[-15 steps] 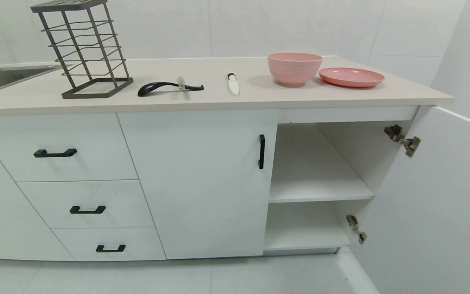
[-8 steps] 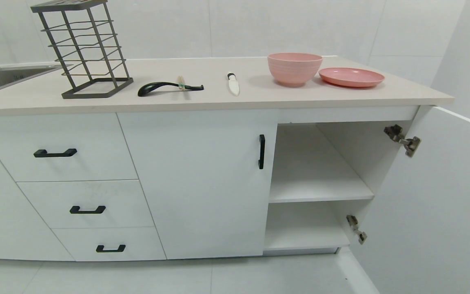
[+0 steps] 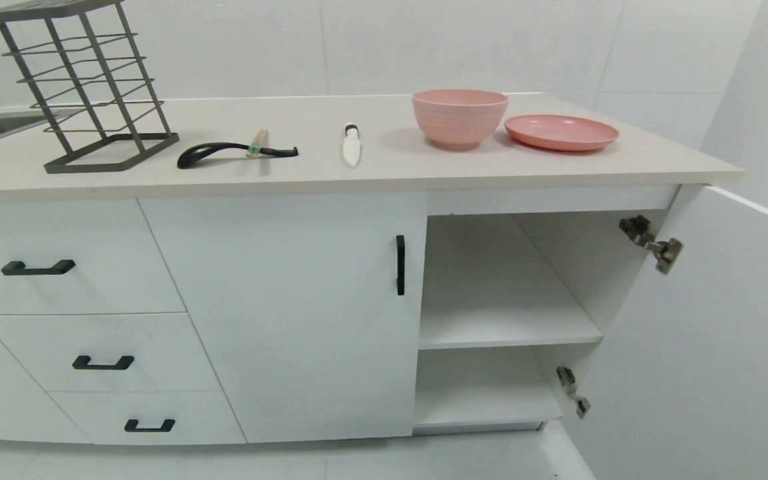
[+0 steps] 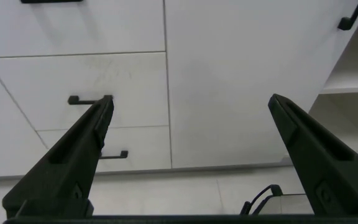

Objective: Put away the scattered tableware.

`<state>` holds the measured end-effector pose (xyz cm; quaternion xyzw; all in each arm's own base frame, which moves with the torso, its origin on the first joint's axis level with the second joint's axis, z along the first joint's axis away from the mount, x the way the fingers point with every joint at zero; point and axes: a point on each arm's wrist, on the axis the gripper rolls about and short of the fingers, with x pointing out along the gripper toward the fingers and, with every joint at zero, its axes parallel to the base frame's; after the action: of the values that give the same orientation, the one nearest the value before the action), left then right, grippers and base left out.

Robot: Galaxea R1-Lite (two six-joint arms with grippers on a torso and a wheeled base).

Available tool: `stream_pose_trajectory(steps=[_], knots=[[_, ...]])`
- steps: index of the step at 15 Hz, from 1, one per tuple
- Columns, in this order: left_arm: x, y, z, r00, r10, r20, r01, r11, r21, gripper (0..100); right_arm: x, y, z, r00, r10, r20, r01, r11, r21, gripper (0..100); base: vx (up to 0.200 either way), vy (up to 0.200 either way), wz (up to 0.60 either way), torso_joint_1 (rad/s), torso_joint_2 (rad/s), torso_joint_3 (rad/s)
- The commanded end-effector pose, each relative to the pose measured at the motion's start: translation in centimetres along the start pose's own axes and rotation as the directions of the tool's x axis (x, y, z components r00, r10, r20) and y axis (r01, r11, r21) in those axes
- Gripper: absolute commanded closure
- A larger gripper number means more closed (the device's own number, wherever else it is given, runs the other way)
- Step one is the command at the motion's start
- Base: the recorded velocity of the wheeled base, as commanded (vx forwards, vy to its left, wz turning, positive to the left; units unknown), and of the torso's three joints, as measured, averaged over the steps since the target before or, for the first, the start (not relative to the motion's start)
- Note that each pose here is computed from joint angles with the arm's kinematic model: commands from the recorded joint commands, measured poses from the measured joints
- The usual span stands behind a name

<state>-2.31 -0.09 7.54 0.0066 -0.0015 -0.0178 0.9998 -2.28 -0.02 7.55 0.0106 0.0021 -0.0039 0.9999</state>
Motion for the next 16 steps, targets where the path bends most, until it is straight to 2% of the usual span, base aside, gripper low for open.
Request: stream_pose_trajectory(steps=[1,2,5,11,16], knots=[[0.02,0.0,0.01,1.0,0.0,-0.003,0.0,1.0,0.001,0,-0.01,0.0,-0.02,1.0,0.002,0.0,-0.002,1.0,0.0,0,0.0,0.0,0.0,0.0,0.0,0.0],[0.02,0.0,0.03,1.0,0.0,-0.001,0.0,1.0,0.001,0,-0.01,0.0,-0.02,1.0,0.002,0.0,-0.002,1.0,0.0,0,0.0,0.0,0.0,0.0,0.0,0.0],[0.02,0.0,0.01,1.0,0.0,-0.003,0.0,1.0,0.001,0,-0.01,0.0,-0.02,1.0,0.002,0.0,-0.002,1.0,0.0,0,0.0,0.0,-0.6,0.001,0.0,0.01],[0.02,-0.01,0.01,1.0,-0.004,-0.003,0.004,1.0,-0.001,0,-0.01,-0.01,-0.02,1.0,0.0,0.0,0.0,1.0,-0.001,0,0.0,0.0,0.0,0.0,0.0,0.0],[0.02,-0.01,0.01,1.0,-0.004,-0.003,0.004,1.0,-0.003,0,-0.01,-0.01,-0.01,1.0,0.0,0.001,0.0,1.0,-0.001,0,0.0,0.0,0.0,0.196,-0.09,-0.08]])
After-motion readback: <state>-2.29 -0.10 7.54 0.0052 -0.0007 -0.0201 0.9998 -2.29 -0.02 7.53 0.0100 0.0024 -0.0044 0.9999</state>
